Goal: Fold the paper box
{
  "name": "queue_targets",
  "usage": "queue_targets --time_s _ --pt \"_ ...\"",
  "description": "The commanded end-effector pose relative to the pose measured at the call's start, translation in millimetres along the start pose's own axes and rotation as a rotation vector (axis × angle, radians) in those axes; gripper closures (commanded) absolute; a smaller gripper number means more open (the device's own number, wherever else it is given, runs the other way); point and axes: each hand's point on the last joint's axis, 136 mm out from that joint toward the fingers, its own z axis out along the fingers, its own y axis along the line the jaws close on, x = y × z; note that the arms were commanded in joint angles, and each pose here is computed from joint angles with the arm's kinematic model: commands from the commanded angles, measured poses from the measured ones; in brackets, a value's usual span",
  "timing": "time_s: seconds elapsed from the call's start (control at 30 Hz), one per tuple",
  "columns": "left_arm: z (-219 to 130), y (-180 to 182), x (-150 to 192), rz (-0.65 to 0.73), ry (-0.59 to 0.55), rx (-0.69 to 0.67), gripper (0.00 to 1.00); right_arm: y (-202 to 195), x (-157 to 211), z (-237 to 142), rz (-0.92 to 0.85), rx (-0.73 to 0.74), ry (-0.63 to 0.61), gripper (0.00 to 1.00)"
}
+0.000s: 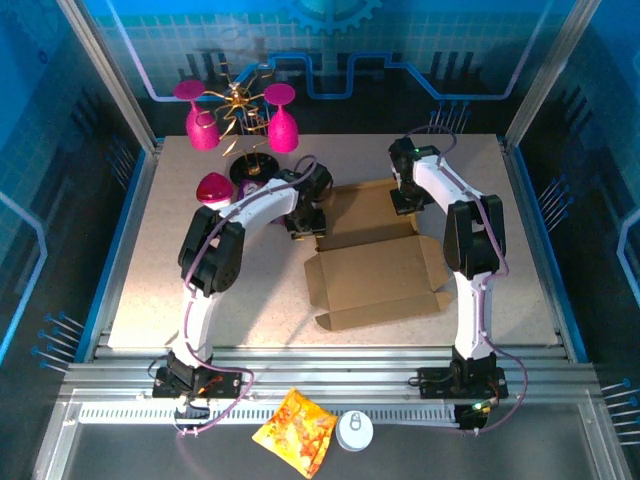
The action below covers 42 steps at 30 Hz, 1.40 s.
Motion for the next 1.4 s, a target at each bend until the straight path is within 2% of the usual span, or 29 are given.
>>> queue_targets --time_s 0.0,0.23,0.3,0.43,0.53,0.6,0.73,0.83,1.0,1.13,1.23,1.37 --pt "5.5 -3.5 -1.2 0.011 0.017 -0.004 0.67 -0.9 -0.1 2.4 -0.016 0.007 0.016 1.0" --pt "13.4 -3.4 -0.2 0.014 0.033 -0.01 0.99 -0.5 -2.1 -2.4 -0.013 0.001 0.006 1.0" --pt "14.3 -2.7 1.5 0.01 0.041 -0.012 1.0 0.2 -4.8 -5.2 -0.015 -0.008 0.001 1.0" --pt "10.5 -4.1 -0.8 -0.025 0.035 -0.002 1.0 -0.3 -11.5 -20.3 -0.001 -0.034 -0.008 0.47" --pt "5.0 -8.1 -6.1 -0.079 0.036 0.027 1.0 -6.8 -25.1 -57.3 0.07 -0.1 -0.086 0.28" --pt "-0.6 -11.4 -11.5 -0.111 0.034 0.048 1.0 -13.9 -31.2 -82.5 0.12 -0.139 -0.134 0.22" --pt "-12.3 -18.5 -24.5 -0.201 0.029 0.104 1.0 -39.4 -31.6 -129.4 0.309 -0.25 -0.228 0.17" --pt "-19.3 -26.5 -34.6 -0.265 0.026 0.16 1.0 -62.0 -17.1 -151.7 0.511 -0.364 -0.299 0.16" --pt "-26.3 -35.0 -46.4 -0.352 0.035 0.217 1.0 -93.7 33.3 -155.8 0.847 -0.45 -0.357 0.15" --pt "-30.5 -38.9 -54.0 -0.423 0.037 0.262 1.0 -102.4 75.7 -152.3 1.039 -0.534 -0.41 0.13" --pt "-34.0 -42.6 -59.8 -0.444 0.033 0.285 1.0 -88.5 94.1 -144.8 1.077 -0.625 -0.389 0.13" --pt "-34.5 -45.2 -63.8 -0.451 0.037 0.291 1.0 -53.9 108.0 -137.5 1.018 -0.681 -0.343 0.13"
